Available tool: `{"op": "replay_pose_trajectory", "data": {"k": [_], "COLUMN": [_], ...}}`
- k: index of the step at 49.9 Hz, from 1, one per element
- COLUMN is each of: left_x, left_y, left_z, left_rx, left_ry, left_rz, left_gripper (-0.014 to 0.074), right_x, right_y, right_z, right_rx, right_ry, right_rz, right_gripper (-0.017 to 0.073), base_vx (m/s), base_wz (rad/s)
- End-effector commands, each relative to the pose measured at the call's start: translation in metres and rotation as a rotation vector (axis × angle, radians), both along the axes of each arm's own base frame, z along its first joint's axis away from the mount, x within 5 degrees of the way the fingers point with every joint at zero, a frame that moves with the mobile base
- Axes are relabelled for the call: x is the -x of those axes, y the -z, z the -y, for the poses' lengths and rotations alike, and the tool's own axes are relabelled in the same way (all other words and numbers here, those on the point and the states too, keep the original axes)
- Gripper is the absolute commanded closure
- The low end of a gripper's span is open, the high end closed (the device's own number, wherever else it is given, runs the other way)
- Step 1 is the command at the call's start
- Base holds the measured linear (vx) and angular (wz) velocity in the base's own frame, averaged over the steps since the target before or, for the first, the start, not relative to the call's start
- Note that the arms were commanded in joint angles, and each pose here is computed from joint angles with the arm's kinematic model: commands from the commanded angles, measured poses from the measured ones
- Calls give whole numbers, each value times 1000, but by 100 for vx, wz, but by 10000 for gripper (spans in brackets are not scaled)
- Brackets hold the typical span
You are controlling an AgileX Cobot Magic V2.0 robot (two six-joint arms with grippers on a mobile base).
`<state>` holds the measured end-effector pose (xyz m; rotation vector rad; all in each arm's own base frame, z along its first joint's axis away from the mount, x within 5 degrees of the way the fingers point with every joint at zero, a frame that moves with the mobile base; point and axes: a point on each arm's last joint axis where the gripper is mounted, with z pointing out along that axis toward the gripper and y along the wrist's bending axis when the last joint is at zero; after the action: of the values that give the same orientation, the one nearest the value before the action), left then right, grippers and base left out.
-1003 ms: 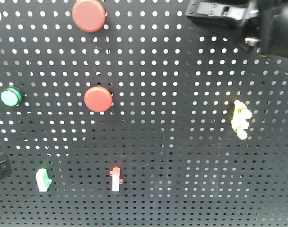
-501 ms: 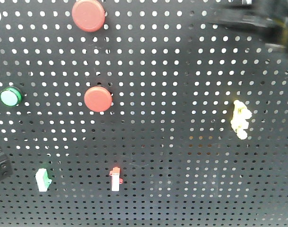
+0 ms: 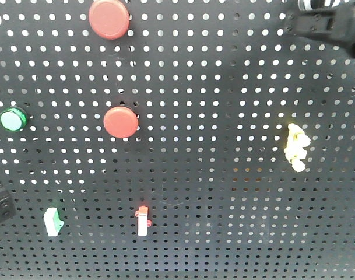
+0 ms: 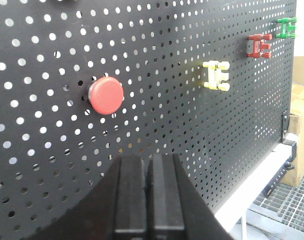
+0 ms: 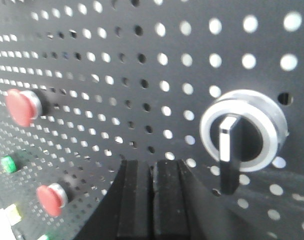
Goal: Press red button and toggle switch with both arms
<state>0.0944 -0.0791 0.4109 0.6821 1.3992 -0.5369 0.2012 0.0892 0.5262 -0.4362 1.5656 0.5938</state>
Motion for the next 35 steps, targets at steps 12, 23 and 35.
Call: {"op": "replay_pose_trajectory", "data": {"k": [12, 23, 35], "left_x": [-1, -1, -1], "left_y": [-10, -10, -10], "left_z": [-2, -2, -2], "left_rx": [59, 59, 59], "left_ry": [-21, -21, -21], "left_rz": [9, 9, 9], "left_gripper": [591, 591, 591], "right_x": [-2, -4, -6], "right_y": [-16, -14, -15], "right_z": [4, 8, 19], "right_rx": [-86, -2, 14], "right_ry": [50, 101, 193], "right_rz": [91, 115, 124], "right_gripper": [562, 562, 562], "base_vx": [0, 0, 0], "base_wz": [0, 0, 0]}}
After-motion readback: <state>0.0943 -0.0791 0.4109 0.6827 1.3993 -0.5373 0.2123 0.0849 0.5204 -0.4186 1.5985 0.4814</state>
